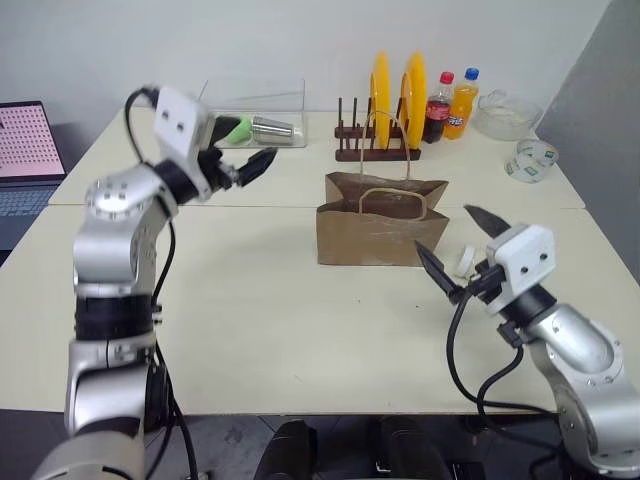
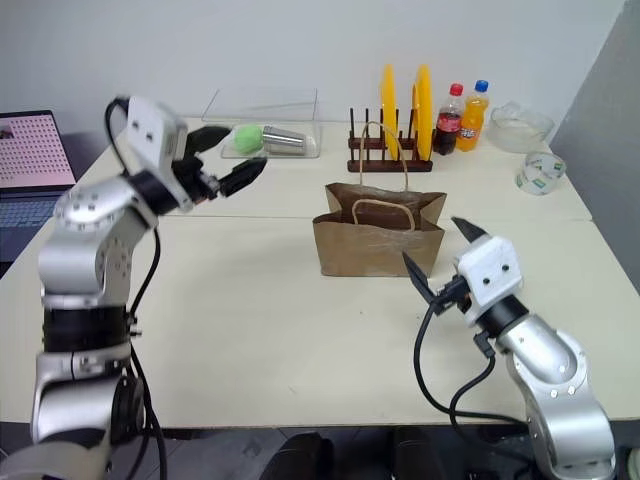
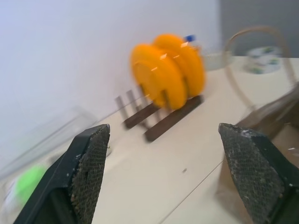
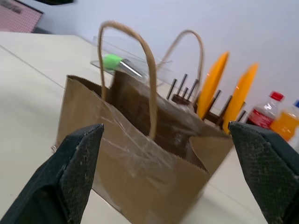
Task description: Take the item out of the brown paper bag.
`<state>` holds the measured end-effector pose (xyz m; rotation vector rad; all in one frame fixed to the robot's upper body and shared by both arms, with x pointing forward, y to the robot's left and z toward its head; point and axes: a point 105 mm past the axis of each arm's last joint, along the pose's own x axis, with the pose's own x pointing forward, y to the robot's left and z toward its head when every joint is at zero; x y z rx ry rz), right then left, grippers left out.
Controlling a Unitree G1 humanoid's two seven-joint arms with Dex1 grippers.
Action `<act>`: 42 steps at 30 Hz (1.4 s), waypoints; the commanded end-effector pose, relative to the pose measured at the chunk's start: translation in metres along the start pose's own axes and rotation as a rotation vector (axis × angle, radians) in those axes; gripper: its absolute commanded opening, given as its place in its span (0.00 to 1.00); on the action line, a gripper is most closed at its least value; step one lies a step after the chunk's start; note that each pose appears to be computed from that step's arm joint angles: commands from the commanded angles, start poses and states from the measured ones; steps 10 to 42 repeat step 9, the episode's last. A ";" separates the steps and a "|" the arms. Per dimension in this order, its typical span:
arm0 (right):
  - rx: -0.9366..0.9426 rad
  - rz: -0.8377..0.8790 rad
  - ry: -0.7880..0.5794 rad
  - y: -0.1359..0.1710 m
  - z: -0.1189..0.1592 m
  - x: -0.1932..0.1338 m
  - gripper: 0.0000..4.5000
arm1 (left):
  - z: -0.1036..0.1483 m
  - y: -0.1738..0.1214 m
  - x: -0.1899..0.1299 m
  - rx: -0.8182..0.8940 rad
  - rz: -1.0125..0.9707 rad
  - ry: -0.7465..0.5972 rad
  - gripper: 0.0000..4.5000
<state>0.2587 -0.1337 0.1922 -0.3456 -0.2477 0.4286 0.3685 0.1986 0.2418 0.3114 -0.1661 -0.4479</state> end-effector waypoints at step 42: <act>0.115 -0.225 -0.018 0.003 -0.037 -0.021 1.00 | -0.067 -0.040 -0.066 -0.037 0.168 0.125 0.87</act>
